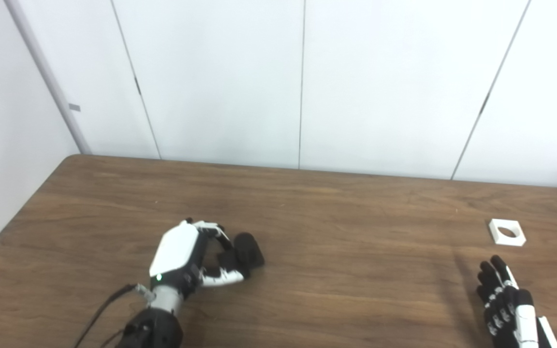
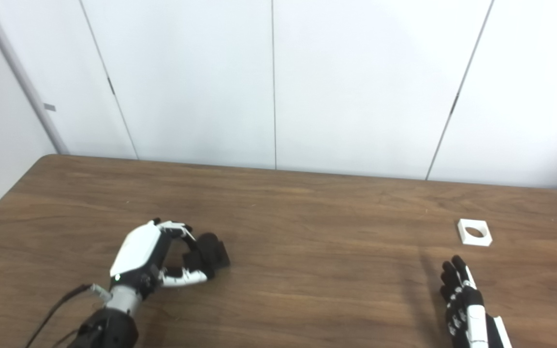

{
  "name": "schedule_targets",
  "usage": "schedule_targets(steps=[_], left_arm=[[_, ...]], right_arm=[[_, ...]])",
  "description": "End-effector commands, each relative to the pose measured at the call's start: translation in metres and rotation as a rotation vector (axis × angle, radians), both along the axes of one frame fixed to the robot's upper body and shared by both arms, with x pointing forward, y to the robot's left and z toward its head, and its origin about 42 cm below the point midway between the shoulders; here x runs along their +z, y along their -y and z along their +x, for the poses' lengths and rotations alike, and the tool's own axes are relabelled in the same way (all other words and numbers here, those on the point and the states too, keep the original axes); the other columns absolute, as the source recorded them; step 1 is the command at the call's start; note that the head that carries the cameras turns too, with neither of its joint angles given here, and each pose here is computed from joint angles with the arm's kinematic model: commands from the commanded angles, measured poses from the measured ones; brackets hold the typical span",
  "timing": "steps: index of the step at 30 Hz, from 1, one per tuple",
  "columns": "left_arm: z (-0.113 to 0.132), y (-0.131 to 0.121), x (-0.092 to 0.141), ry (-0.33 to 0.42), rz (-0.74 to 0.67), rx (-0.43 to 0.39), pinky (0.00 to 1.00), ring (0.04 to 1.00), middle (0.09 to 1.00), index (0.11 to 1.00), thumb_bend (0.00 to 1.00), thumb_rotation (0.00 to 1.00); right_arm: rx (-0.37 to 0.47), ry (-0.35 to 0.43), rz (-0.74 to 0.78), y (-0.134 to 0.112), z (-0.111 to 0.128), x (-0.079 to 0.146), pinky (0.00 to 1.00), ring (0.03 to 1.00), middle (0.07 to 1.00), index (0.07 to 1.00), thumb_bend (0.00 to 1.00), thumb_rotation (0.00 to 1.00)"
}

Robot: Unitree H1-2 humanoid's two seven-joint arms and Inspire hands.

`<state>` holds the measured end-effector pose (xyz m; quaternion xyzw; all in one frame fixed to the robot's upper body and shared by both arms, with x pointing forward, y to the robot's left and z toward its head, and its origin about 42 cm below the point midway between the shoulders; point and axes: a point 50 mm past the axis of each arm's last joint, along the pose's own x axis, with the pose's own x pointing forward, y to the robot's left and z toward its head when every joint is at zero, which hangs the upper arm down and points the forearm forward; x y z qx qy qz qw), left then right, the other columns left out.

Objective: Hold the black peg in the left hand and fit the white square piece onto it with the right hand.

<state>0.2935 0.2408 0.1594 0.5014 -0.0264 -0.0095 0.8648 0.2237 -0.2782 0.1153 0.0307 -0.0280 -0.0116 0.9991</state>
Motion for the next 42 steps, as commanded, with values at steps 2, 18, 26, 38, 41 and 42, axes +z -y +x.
schedule_targets(steps=[2, 18, 26, 38, 41, 42], left_arm=[[-0.008, 0.012, 0.013, 0.061, 0.052, -0.052, 1.00, 0.891, 0.803, 0.488, 0.52, 0.05], [-0.049, 0.060, -0.008, 0.017, 0.038, -0.213, 1.00, 0.906, 0.809, 0.487, 0.52, 0.05], [-0.058, 0.071, -0.017, -0.013, 0.044, -0.276, 1.00, 0.907, 0.811, 0.487, 0.52, 0.05], [-0.060, 0.080, -0.019, -0.047, 0.052, -0.323, 1.00, 0.907, 0.811, 0.488, 0.52, 0.05], [-0.058, 0.079, -0.018, -0.052, 0.050, -0.324, 1.00, 0.904, 0.809, 0.488, 0.52, 0.05], [-0.058, 0.079, -0.017, -0.055, 0.050, -0.323, 1.00, 0.904, 0.808, 0.488, 0.52, 0.05]], right_arm=[[0.009, -0.007, 0.026, -0.014, 0.001, 0.000, 1.00, 0.970, 0.963, 0.972, 0.50, 1.00], [0.011, 0.007, 0.036, -0.026, 0.001, 0.013, 1.00, 0.947, 0.948, 0.959, 0.51, 1.00], [0.006, 0.004, 0.017, -0.028, 0.001, 0.023, 0.99, 0.950, 0.950, 0.962, 0.50, 1.00], [-0.039, 0.022, -0.032, -0.022, 0.007, 0.037, 0.96, 0.928, 0.931, 0.931, 0.50, 0.99], [-0.049, 0.042, -0.067, -0.017, 0.011, 0.044, 0.94, 0.916, 0.915, 0.907, 0.51, 0.88], [-0.051, 0.047, -0.074, -0.016, 0.012, 0.047, 0.94, 0.911, 0.910, 0.901, 0.50, 0.85]])
